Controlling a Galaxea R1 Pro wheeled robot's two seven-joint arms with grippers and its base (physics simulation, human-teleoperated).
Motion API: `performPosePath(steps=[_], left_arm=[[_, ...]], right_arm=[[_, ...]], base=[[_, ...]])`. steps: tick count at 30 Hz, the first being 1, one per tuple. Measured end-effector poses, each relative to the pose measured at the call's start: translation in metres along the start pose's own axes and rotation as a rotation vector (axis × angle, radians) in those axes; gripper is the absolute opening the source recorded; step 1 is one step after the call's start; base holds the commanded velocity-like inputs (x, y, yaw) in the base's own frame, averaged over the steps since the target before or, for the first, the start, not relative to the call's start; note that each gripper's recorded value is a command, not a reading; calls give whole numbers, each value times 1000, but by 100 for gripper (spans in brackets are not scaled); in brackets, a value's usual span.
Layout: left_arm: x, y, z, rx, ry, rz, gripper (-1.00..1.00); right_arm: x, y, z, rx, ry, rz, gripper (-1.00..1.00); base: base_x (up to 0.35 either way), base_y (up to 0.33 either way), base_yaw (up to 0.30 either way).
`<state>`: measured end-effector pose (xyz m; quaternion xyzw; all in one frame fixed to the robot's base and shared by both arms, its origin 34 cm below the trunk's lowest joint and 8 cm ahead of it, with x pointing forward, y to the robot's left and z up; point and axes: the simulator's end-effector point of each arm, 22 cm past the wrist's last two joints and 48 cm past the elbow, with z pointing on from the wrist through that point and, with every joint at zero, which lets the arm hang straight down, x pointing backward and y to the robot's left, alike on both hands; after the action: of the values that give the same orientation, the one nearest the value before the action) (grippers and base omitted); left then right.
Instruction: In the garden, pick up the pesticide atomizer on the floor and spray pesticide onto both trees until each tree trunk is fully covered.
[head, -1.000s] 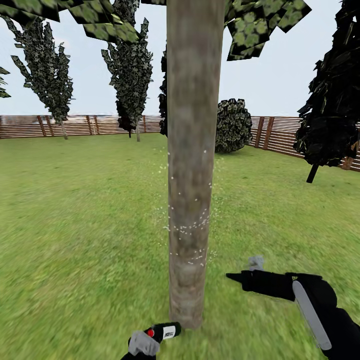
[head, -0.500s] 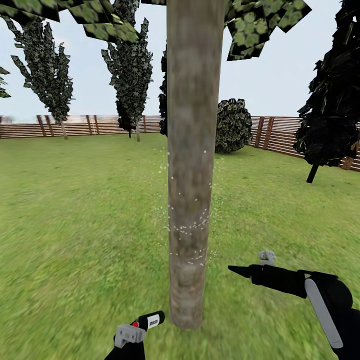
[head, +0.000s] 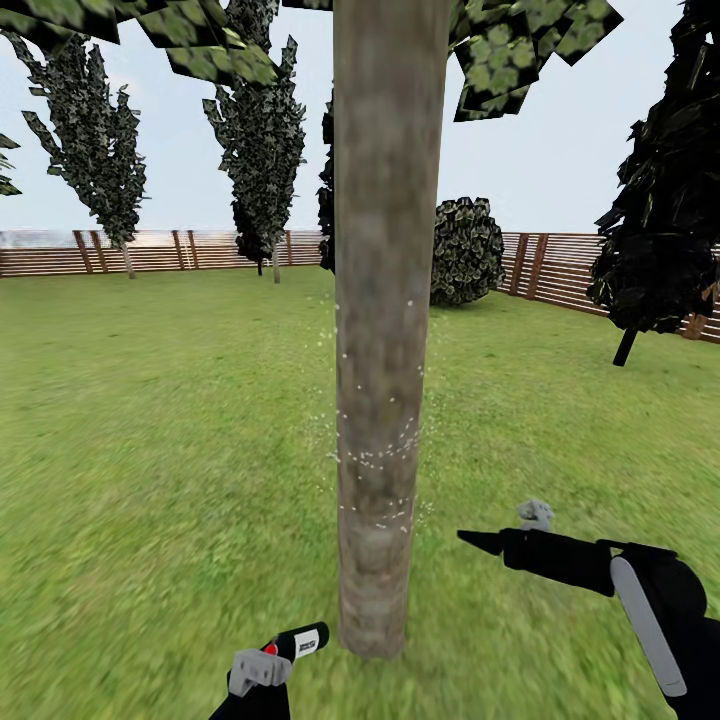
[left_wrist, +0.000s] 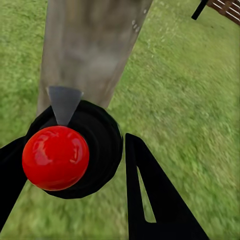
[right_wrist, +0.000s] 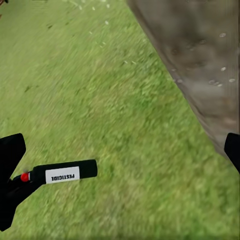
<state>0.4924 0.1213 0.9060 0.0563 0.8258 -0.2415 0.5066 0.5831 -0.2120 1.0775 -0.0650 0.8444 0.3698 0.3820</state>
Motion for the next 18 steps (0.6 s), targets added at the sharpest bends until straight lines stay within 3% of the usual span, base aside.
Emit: performPosePath(steps=[7, 10, 14, 18], left_arm=[[-2, -4, -3, 6, -6, -3, -100], [-2, 5, -4, -39, -8, -6, -100], [-3, 21, -6, -124, -12, -7, -100], [-1, 31, -6, -166, -8, -24, -100]], right_arm=[[-21, -34, -26, 98, -88, 43, 100], [-2, -61, -42, 166, -106, 84, 100], [22, -98, -60, 275, -178, 64, 100], [49, -123, -65, 335, -211, 46, 100]], base=[[0, 0, 126], [0, 0, 273], [0, 0, 291], [0, 0, 296]])
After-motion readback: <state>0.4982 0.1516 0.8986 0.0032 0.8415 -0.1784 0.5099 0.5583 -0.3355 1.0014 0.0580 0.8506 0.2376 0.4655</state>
